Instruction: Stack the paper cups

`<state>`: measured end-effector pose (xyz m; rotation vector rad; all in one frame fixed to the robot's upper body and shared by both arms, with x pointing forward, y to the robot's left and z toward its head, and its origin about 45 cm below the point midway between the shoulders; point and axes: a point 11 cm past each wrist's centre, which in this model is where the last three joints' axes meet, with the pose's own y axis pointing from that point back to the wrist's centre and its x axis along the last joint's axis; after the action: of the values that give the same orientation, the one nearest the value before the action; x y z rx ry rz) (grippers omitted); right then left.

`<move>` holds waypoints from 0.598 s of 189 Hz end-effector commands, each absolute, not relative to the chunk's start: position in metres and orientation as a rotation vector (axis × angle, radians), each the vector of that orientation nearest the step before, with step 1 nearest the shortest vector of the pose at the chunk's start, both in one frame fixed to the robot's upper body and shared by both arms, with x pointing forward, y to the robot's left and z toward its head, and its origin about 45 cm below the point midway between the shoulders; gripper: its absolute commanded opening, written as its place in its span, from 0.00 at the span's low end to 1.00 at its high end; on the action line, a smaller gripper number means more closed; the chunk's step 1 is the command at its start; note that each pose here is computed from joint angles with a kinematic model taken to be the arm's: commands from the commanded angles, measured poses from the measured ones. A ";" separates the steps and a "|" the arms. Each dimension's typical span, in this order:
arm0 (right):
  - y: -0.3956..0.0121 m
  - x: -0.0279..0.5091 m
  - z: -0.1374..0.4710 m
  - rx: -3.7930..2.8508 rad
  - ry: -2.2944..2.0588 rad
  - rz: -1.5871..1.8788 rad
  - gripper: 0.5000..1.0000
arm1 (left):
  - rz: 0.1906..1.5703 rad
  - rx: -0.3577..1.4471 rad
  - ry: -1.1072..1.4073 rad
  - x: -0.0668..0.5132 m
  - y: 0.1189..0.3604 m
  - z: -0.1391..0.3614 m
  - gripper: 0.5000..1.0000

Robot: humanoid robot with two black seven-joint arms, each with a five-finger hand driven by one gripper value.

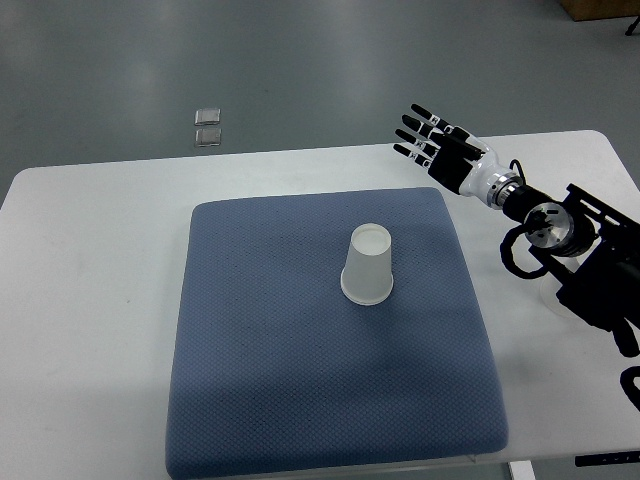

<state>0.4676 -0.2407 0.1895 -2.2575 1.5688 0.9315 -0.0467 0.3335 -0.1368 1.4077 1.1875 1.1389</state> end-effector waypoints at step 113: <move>-0.334 0.472 0.252 -2.757 1.707 0.105 0.84 | 1.139 1.408 1.188 -0.047 0.334 -0.137 1.00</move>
<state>0.4719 -0.3180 0.2416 -2.6556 1.6645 0.2691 -0.0467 0.3335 -0.1368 1.4076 1.1881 1.1386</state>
